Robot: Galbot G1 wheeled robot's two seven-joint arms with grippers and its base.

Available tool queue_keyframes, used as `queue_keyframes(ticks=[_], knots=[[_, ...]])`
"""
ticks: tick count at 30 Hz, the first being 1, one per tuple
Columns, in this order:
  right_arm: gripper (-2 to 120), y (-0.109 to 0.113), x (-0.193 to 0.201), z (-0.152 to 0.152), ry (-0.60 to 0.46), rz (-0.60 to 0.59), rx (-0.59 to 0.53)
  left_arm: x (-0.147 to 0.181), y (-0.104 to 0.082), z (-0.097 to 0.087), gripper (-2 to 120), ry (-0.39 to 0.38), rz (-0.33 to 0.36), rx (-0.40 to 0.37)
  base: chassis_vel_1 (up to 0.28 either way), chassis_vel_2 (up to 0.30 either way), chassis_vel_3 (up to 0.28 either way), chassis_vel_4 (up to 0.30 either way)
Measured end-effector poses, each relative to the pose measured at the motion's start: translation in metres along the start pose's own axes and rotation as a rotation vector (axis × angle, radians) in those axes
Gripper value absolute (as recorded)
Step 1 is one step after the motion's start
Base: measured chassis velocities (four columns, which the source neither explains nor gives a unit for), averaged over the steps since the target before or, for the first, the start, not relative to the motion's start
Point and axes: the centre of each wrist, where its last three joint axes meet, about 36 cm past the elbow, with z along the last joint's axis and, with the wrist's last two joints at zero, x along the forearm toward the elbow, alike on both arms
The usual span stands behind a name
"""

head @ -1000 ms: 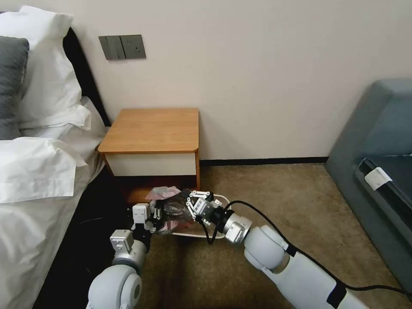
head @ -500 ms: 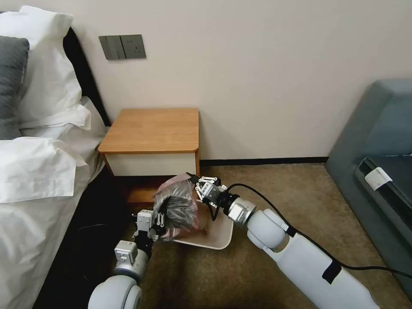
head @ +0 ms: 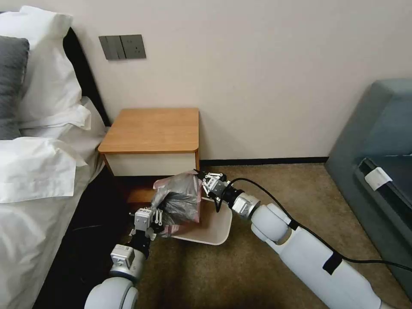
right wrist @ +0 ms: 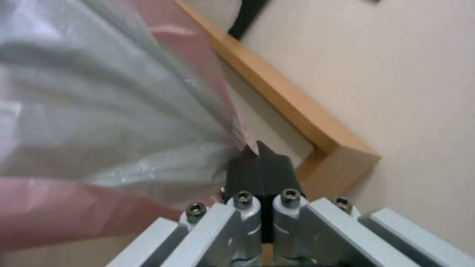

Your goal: Pick up the garbage bag from the table and place it over the trash can.

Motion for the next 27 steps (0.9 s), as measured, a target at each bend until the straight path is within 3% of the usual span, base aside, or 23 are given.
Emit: queue_keyframes(ticks=[9,20,23,26,27], knots=[[0,-0.004,0.011,0.011,0.038,-0.003,0.004,0.000,-0.001,-0.004,8,-0.016,-0.006,0.025,0.000,0.000,0.000,0.000],[43,-0.013,0.041,0.028,0.103,-0.030,0.008,-0.010,0.002,-0.011,8,-0.042,-0.028,0.096,0.000,0.000,0.000,0.000],[46,-0.014,0.044,0.028,0.104,-0.028,0.009,-0.011,0.002,-0.011,8,-0.042,-0.028,0.101,0.000,0.000,0.000,0.000],[66,-0.023,0.053,0.025,0.102,-0.007,0.016,-0.012,0.002,-0.009,8,-0.038,-0.029,0.109,0.000,0.000,0.000,0.000],[66,-0.023,0.053,0.025,0.102,-0.007,0.016,-0.012,0.002,-0.009,8,-0.038,-0.029,0.109,0.000,0.000,0.000,0.000]])
